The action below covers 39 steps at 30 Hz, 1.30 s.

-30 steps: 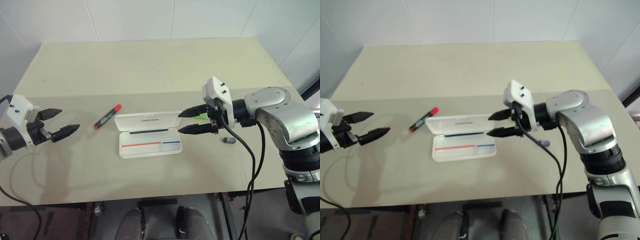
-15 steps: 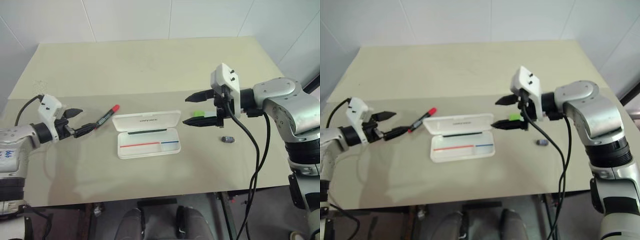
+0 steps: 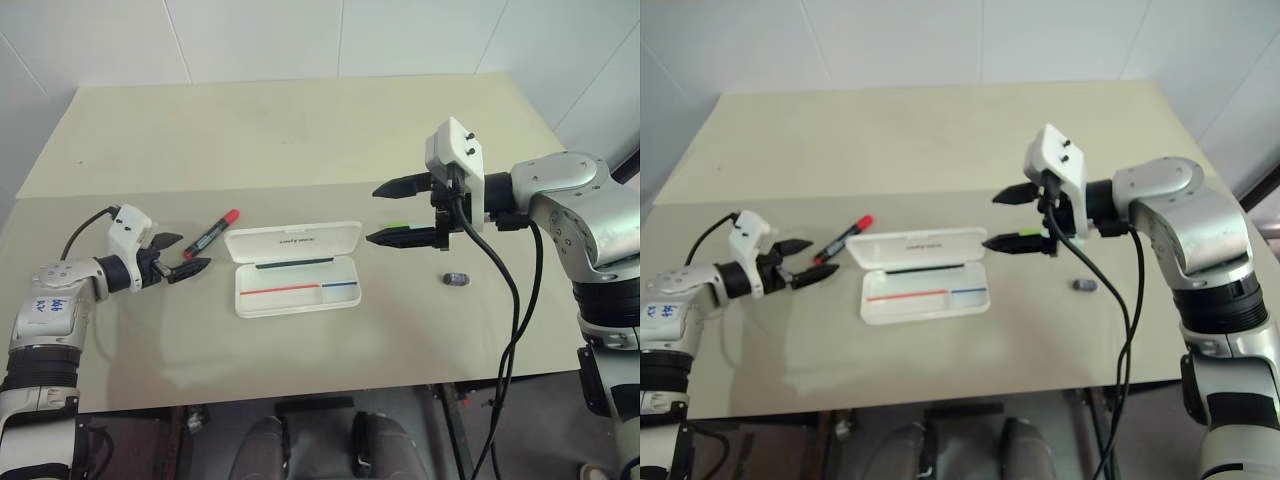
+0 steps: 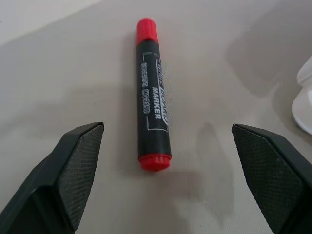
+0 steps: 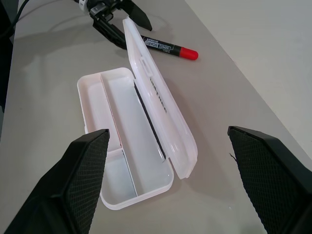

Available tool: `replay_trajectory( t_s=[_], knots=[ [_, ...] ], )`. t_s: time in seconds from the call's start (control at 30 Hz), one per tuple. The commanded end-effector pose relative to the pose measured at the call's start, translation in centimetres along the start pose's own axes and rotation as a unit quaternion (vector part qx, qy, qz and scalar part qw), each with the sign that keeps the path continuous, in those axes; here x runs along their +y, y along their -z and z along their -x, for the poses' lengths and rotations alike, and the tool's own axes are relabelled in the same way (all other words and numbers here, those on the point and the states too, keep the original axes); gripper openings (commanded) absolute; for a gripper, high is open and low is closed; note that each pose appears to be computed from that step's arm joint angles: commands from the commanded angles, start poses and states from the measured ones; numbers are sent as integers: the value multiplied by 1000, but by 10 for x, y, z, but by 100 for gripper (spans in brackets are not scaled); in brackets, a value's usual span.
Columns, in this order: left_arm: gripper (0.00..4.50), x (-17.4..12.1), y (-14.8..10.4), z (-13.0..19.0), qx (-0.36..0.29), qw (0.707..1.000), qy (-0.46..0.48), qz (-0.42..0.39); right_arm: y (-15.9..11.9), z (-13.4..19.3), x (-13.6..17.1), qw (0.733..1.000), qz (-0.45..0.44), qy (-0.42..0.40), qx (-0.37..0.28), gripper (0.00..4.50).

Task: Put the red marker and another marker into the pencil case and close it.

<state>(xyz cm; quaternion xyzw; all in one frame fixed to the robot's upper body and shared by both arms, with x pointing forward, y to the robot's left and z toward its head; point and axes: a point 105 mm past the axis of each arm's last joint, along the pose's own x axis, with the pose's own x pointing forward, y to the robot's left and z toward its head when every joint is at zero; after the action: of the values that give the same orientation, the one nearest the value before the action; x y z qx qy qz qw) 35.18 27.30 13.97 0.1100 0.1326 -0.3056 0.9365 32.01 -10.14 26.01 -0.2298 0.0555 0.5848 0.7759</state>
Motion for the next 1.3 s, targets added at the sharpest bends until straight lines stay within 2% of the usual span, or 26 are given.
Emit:
replay_trajectory(
  t_s=[0.03, 0.3, 0.4, 0.67, 0.73, 1.0, 1.17, 1.3],
  knots=[
    [450, 4, 0, -2, -5, 1000, -11, -1, -17, 7, 1, 999, 30, 8, -18, 412],
    [450, 1, 15, -10, 5, 1000, -4, 7, -17, 7, 0, 999, 31, 9, -18, 412],
    [388, 1, 20, -11, 10, 1000, -4, 10, -16, 9, -1, 999, 31, 12, -16, 416],
    [119, -4, 29, -15, 15, 1000, 8, 19, -15, 10, -1, 999, 29, 15, -15, 416],
    [64, -4, 29, -15, 14, 1000, 9, 19, -15, 10, -1, 999, 29, 15, -15, 416],
    [62, 3, 21, -11, 1, 1000, -9, 12, -14, 9, -2, 999, 30, 16, -14, 416],
    [62, 17, -6, 3, -33, 999, -32, -7, -15, 14, -8, 999, 35, 31, -10, 416],
    [62, 16, -38, 18, -62, 997, -20, -39, -14, 30, -26, 997, 36, 72, 0, 416]
  ],
)
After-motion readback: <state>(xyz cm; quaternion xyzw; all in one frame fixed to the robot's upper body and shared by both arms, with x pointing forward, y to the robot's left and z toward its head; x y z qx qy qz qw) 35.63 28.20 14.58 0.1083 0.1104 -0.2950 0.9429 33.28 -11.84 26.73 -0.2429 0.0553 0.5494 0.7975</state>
